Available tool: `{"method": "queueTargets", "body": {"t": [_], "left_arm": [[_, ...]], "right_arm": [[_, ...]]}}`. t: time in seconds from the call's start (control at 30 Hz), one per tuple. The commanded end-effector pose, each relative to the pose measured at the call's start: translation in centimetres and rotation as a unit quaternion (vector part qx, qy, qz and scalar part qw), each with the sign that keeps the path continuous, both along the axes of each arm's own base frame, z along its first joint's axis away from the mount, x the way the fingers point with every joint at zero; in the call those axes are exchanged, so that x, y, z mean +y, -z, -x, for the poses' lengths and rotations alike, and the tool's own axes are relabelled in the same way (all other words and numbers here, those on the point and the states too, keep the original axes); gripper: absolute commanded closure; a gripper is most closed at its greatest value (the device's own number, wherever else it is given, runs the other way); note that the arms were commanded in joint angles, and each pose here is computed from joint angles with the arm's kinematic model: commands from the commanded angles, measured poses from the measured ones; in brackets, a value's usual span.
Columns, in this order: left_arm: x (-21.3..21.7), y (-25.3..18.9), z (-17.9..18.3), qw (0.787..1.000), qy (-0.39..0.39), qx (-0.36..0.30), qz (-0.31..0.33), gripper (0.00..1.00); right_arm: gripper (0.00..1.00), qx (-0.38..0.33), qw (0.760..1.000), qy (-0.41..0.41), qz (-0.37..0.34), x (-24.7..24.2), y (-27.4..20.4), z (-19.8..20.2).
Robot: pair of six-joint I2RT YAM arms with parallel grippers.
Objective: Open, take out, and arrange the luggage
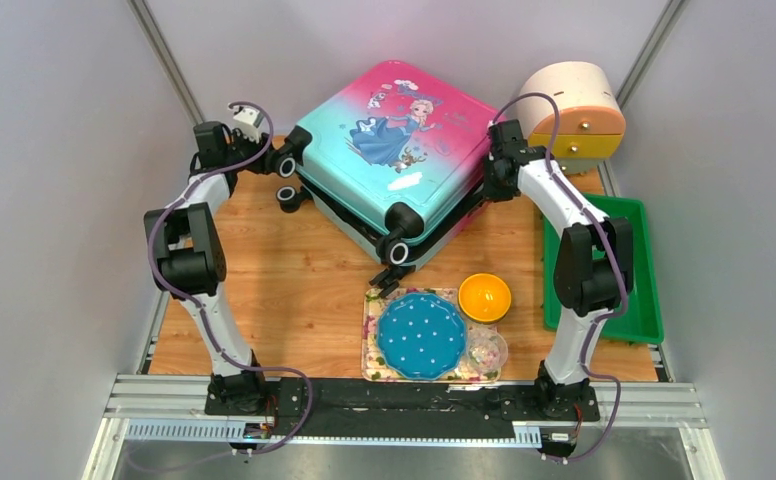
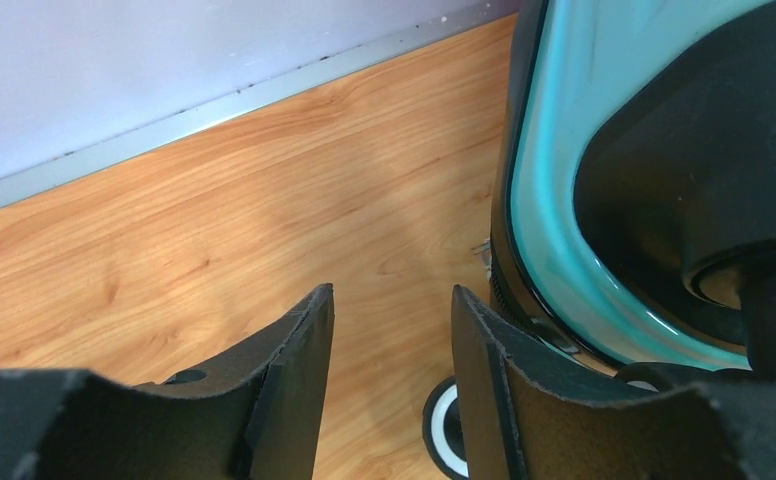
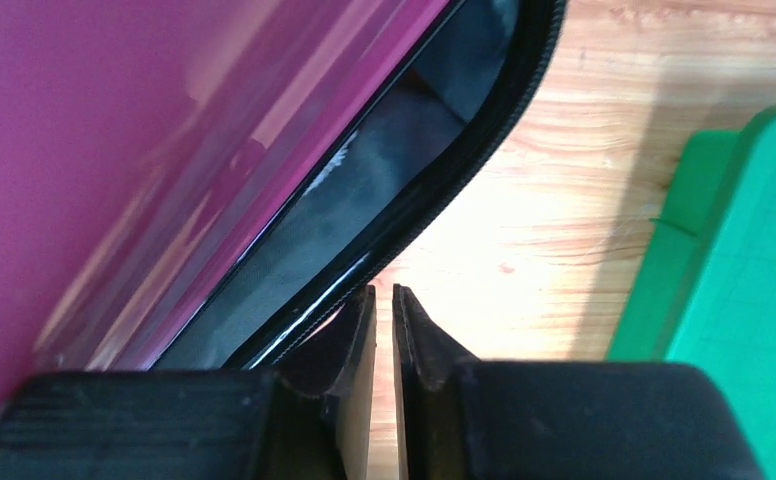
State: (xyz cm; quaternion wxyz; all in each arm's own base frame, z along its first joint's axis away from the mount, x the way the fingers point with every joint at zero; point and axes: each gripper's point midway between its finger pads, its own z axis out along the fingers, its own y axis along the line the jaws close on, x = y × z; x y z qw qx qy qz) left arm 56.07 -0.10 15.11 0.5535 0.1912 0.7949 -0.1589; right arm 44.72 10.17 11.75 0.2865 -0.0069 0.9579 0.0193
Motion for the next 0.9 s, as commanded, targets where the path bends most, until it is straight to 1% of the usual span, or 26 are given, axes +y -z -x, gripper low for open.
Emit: {"method": "queueTargets", "body": {"t": [0.0, 0.07, 0.1, 0.13, 0.17, 0.2, 0.23, 0.27, 0.3, 0.33, 0.37, 0.4, 0.43, 0.47, 0.5, 0.53, 0.6, 0.63, 0.7, 0.73, 0.8, 0.83, 0.87], "left_arm": [[-1.4, -5.2, 0.3, 0.997, 0.04, -0.069, -0.016, 0.45], [-0.7, -5.4, -0.9, 0.997, 0.022, -0.069, -0.026, 0.44], [0.3, -5.3, -1.7, 0.997, -0.001, -0.066, -0.035, 0.44], [0.7, -5.5, -2.7, 0.997, -0.011, -0.063, -0.036, 0.44], [1.1, -5.6, -3.3, 0.997, -0.018, -0.062, -0.039, 0.44], [0.8, -5.8, -3.7, 0.997, -0.008, -0.064, -0.037, 0.44], [0.4, -6.1, -4.1, 0.997, 0.011, -0.069, -0.044, 0.44], [-0.4, -5.9, -3.7, 0.996, 0.034, -0.064, -0.048, 0.45], [-1.9, -5.9, -3.2, 0.994, 0.065, -0.069, -0.052, 0.47], [-2.5, -5.6, -2.3, 0.99, 0.087, -0.076, -0.078, 0.47], [-3.1, -5.6, -1.5, 0.988, 0.103, -0.081, -0.085, 0.47], [-4.0, -5.7, -0.5, 0.984, 0.126, -0.088, -0.086, 0.48], [-4.9, -5.4, 1.0, 0.981, 0.142, -0.089, -0.101, 0.49], [-5.4, -5.3, 1.8, 0.979, 0.152, -0.087, -0.108, 0.5], [-5.9, -5.1, 2.7, 0.976, 0.165, -0.082, -0.112, 0.51], [-6.5, -4.5, 4.4, 0.973, 0.185, -0.071, -0.118, 0.53], [-7.1, -4.1, 6.0, 0.972, 0.195, -0.063, -0.115, 0.55], [-7.3, -3.8, 7.4, 0.972, 0.198, -0.054, -0.111, 0.56], [-7.4, -3.4, 8.7, 0.972, 0.203, -0.044, -0.108, 0.59], [-7.6, -3.0, 10.0, 0.971, 0.211, -0.033, -0.11, 0.59], [-7.7, -2.6, 11.1, 0.97, 0.217, -0.027, -0.11, 0.6], [-7.9, -2.3, 12.3, 0.968, 0.222, -0.021, -0.11, 0.6], [-8.0, -2.3, 12.8, 0.968, 0.226, -0.019, -0.11, 0.6]], "right_arm": [[0.83, -0.183, 0.966, -0.169, -0.074, 10.4, -5.3, -7.9], [0.83, -0.196, 0.965, -0.157, -0.073, 9.4, -6.8, -8.6], [0.83, -0.195, 0.966, -0.152, -0.075, 8.9, -7.3, -8.5], [0.83, -0.197, 0.966, -0.146, -0.079, 8.2, -8.7, -7.6], [0.83, -0.184, 0.97, -0.132, -0.088, 7.4, -8.6, -6.7], [0.82, -0.179, 0.972, -0.123, -0.093, 6.9, -9.0, -5.9], [0.81, -0.187, 0.97, -0.117, -0.099, 6.4, -11.0, -4.3], [0.8, -0.18, 0.973, -0.103, -0.096, 5.6, -11.0, -3.3], [0.79, -0.162, 0.978, -0.087, -0.094, 4.9, -10.0, -2.1], [0.78, -0.165, 0.979, -0.078, -0.09, 4.1, -10.9, -0.6], [0.77, -0.162, 0.982, -0.064, -0.075, 3.1, -10.5, 0.0], [0.75, -0.14, 0.986, -0.06, -0.063, 2.4, -8.4, 1.2], [0.75, -0.141, 0.987, -0.056, -0.055, 1.7, -8.3, 1.9], [0.75, -0.138, 0.989, -0.031, -0.031, 0.0, -7.6, 1.9], [0.74, -0.127, 0.991, -0.019, -0.024, -0.9, -6.6, 2.2], [0.74, -0.107, 0.994, -0.007, -0.024, -1.6, -5.2, 2.6], [0.75, -0.087, 0.996, 0.01, -0.027, -3.2, -3.7, 2.6], [0.75, -0.073, 0.997, 0.009, -0.026, -3.3, -2.5, 2.2], [0.75, -0.067, 0.997, 0.005, -0.021, -3.5, -1.8, 1.4], [0.75, -0.06, 0.998, 0.004, -0.016, -3.5, -0.5, 0.7], [0.75, -0.068, 0.998, 0.01, -0.009, -3.7, -0.7, -1.1], [0.75, -0.054, 0.998, 0.012, -0.004, -3.8, 0.7, -1.8], [0.75, -0.068, 0.998, 0.01, -0.006, -3.6, 0.0, -3.0]]}}
